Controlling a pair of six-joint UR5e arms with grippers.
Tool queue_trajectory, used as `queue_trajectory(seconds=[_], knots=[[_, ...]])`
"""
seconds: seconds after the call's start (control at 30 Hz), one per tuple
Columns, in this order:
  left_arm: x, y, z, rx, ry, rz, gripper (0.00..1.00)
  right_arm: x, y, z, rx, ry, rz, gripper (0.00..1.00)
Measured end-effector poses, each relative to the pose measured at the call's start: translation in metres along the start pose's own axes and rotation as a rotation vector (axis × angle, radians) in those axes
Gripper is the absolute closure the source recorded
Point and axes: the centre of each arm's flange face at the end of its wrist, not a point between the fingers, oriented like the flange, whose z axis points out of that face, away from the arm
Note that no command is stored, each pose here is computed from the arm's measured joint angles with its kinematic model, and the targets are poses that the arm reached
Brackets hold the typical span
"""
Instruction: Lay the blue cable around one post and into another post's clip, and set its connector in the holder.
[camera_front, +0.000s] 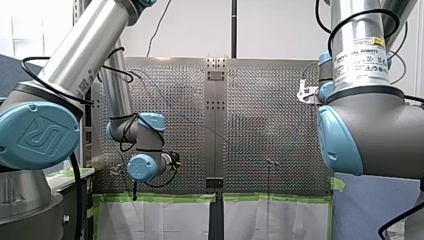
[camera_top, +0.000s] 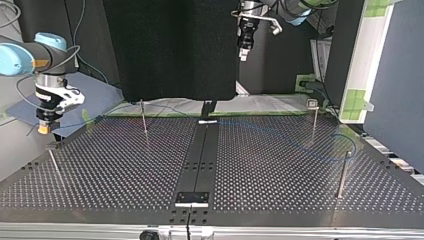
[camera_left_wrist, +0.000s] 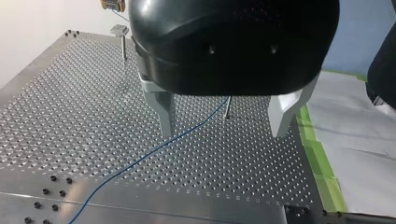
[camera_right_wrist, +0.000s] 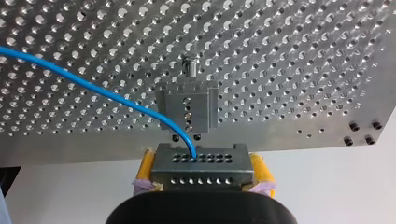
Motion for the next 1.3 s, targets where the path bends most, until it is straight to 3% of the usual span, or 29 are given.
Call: queue_trajectory(seconds=[0.3, 0.5, 0.77, 1.13, 1.3], knots=[[0.001, 0.003, 0.001, -0.008, 0.011, 0.010, 0.00, 0.004, 0.003, 0.007, 0.033, 0.006, -0.002, 1.00], [0.002, 0.005, 0.000, -0.015, 0.024, 0.020, 0.00, -0.002, 0.005, 0.023, 0.070, 0.003, -0.007, 1.00], [0.001, 0.008, 0.006, -0.030, 0.034, 0.034, 0.00, -0.020, 0.009, 0.046, 0.128, 0.011, 0.007, 1.00], [0.000, 0.007, 0.011, -0.037, 0.052, 0.044, 0.00, -0.034, 0.009, 0.053, 0.220, -0.015, 0.009, 1.00], [0.001, 0.008, 0.010, -0.038, 0.056, 0.047, 0.00, -0.032, 0.009, 0.054, 0.233, -0.015, 0.008, 1.00]])
